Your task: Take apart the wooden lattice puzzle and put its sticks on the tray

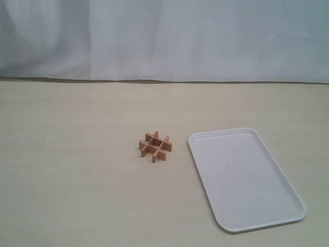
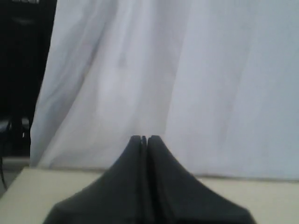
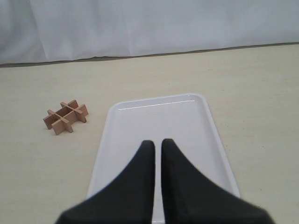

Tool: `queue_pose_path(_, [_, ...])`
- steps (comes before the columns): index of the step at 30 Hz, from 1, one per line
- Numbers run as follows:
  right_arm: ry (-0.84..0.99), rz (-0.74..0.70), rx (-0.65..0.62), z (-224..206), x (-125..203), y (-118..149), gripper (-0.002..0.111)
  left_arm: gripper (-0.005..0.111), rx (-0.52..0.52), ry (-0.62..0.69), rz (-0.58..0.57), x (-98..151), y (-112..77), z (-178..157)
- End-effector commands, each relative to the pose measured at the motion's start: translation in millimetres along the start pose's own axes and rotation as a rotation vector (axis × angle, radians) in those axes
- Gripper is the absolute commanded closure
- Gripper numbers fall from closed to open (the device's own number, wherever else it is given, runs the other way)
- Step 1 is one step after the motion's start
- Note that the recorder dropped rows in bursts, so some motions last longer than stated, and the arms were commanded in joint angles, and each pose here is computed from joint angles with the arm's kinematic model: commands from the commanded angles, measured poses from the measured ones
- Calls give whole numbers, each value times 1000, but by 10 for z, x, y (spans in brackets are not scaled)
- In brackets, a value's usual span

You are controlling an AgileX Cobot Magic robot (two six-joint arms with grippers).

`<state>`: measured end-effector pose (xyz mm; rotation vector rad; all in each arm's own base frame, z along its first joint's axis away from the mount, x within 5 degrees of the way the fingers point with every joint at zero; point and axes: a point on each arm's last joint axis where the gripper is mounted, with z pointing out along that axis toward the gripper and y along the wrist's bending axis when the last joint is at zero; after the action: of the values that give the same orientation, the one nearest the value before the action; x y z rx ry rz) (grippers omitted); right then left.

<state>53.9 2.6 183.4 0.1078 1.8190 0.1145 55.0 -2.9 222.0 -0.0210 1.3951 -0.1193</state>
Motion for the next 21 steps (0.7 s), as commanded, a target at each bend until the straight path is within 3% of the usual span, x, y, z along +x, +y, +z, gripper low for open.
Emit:
queue_pose_path(1, [-1, -3, 2, -1, 6, -3, 104, 107, 4, -261, -6, -227, 0, -32])
queue_pose_path(7, [-1, -3, 2, -1, 6, -3, 104, 107, 4, -487, -4, -418, 0, -107])
queue_pose_path(9, [-1, -3, 2, -1, 6, -3, 104, 107, 11, -627, -27, -527, 1, -174])
queue_pose_path(11, [-1, -3, 2, -1, 6, -3, 104, 107, 101, -702, -270, -584, 1, -219])
queue_pose_path(12, [-1, -3, 2, -1, 6, -3, 104, 107, 186, -714, -429, -601, -16, -234])
queue_pose_path(14, [-1, -3, 2, -1, 6, -3, 104, 107, 242, -712, -549, -607, -22, -240])
queue_pose_path(18, [-1, -3, 2, -1, 6, -3, 104, 107, 285, -684, -580, -597, -52, -233])
queue_pose_path(19, [-1, -3, 2, -1, 6, -3, 104, 107, 282, -634, -561, -563, -70, -205])
queue_pose_path(21, [-1, -3, 2, -1, 6, -3, 104, 107, 268, -543, -450, -740, -134, -172])
